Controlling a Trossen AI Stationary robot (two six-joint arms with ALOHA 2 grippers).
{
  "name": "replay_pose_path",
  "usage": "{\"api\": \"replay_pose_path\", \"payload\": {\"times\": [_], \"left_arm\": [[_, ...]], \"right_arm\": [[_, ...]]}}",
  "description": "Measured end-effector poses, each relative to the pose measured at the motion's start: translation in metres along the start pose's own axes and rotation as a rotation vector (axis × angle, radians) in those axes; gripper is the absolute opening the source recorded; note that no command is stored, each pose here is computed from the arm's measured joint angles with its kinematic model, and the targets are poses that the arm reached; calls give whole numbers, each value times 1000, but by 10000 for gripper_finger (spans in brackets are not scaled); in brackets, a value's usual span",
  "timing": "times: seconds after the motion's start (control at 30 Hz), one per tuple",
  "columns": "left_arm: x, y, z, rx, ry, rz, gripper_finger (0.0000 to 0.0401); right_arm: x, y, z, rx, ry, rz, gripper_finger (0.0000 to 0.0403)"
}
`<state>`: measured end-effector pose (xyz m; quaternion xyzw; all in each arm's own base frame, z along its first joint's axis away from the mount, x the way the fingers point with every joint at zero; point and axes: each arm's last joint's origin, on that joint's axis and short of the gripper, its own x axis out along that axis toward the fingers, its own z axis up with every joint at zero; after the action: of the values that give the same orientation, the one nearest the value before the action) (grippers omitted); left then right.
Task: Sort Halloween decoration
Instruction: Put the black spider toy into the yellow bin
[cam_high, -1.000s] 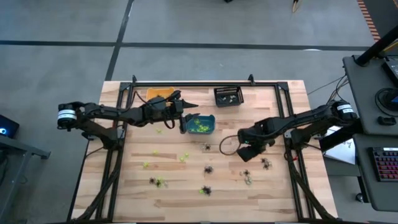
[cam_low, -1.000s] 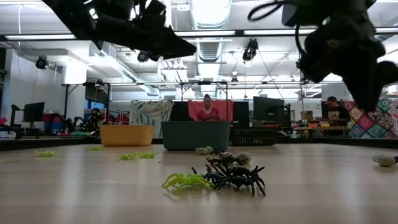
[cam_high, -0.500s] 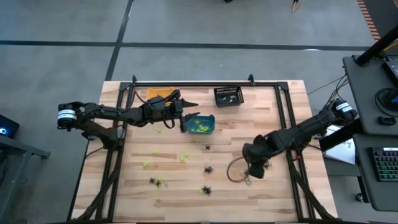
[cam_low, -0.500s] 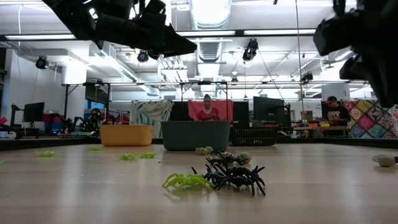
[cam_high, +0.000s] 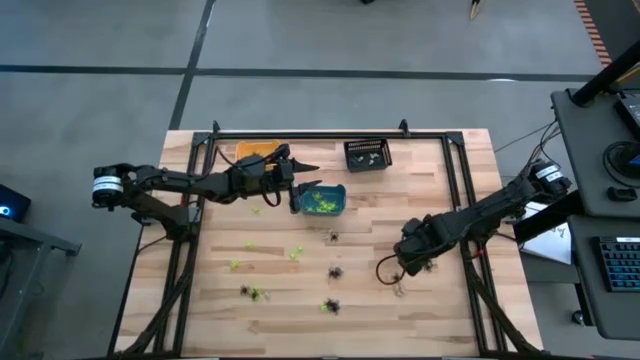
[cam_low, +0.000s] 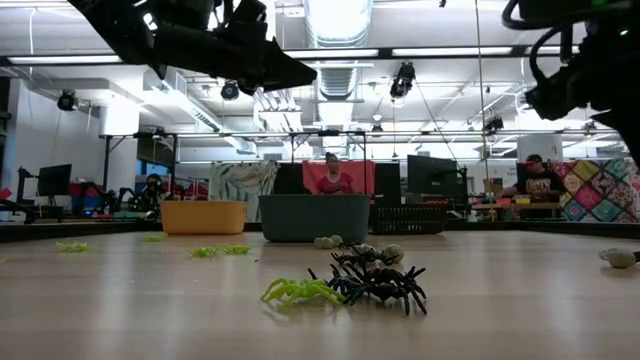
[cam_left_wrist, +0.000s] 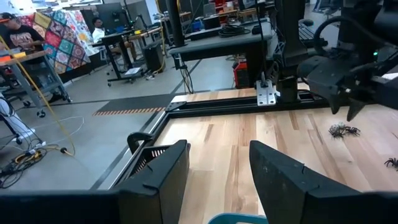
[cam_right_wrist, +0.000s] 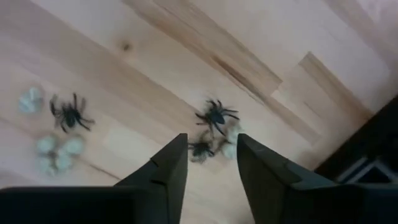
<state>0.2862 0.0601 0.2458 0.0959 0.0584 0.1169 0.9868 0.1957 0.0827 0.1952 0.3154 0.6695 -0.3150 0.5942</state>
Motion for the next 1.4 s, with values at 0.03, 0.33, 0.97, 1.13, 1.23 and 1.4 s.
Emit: {"api": "replay_pose_path", "payload": {"times": [0.03,0.33,0.97,1.13,1.23,1.4], "left_arm": [[0,0,0,0,0,0,157],[0,0,0,0,-4,1,157],[0,1,0,0,-3,3,157],[0,1,0,0,-3,3,157],[0,1,0,0,-3,3,157],[0,1,0,0,-3,3,157]], "right_arm": [[2,1,1,23,2,-2,136],[23,14,9,114,49,-65,149],[54,25,16,105,73,-175,129],[61,28,17,105,76,-182,121],[63,29,18,90,73,-179,110],[63,30,19,86,55,-174,77]]}}
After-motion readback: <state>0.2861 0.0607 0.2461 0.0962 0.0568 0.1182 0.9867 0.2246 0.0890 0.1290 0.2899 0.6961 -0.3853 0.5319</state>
